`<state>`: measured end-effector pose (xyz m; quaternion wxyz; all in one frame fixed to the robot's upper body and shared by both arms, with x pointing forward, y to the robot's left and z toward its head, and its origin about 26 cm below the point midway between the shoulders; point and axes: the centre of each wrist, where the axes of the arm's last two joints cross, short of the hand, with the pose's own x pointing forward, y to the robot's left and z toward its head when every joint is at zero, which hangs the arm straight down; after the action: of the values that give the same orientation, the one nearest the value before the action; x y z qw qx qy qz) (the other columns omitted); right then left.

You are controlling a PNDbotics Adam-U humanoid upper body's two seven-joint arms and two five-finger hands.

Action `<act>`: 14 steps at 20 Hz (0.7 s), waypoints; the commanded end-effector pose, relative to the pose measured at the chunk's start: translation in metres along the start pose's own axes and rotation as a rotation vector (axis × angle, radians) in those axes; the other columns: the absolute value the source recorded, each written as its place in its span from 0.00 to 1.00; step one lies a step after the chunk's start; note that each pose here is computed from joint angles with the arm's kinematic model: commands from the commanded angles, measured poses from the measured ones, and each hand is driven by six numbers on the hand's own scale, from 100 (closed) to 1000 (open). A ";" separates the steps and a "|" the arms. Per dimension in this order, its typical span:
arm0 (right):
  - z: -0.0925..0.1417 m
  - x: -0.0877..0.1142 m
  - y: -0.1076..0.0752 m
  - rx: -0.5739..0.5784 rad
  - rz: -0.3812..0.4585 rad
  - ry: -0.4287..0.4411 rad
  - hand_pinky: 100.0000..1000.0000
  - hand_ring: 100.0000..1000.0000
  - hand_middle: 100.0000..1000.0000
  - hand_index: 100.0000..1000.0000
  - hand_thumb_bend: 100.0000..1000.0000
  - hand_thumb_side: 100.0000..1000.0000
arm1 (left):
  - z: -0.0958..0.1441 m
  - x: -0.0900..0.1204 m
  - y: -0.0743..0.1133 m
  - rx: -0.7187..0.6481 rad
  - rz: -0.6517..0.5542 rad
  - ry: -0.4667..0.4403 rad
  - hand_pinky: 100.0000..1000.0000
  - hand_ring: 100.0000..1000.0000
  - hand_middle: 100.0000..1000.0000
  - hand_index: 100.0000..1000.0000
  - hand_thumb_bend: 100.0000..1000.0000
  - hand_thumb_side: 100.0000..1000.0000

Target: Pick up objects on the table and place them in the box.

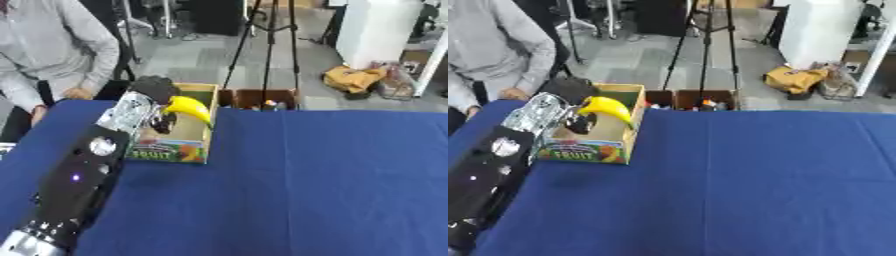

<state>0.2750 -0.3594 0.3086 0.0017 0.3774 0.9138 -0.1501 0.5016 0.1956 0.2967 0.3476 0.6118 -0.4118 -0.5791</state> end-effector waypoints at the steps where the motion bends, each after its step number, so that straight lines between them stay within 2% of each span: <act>1: -0.008 0.001 -0.004 0.001 0.012 -0.035 0.73 0.80 0.76 0.80 0.00 0.91 | 0.000 -0.012 0.021 0.054 -0.002 0.039 0.19 0.54 0.64 0.72 0.00 0.18; 7: -0.008 0.002 -0.003 0.003 0.011 -0.039 0.73 0.80 0.76 0.80 0.00 0.92 | 0.000 -0.023 0.031 0.075 -0.003 0.093 0.18 0.53 0.64 0.72 0.00 0.20; 14: -0.010 0.002 -0.003 -0.005 0.012 -0.054 0.73 0.80 0.76 0.80 0.00 0.92 | -0.002 -0.042 0.034 0.070 0.000 0.191 0.18 0.53 0.63 0.72 0.00 0.21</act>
<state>0.2760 -0.3573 0.3086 0.0083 0.3745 0.9150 -0.1497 0.5044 0.2086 0.3231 0.3664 0.6553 -0.3971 -0.5278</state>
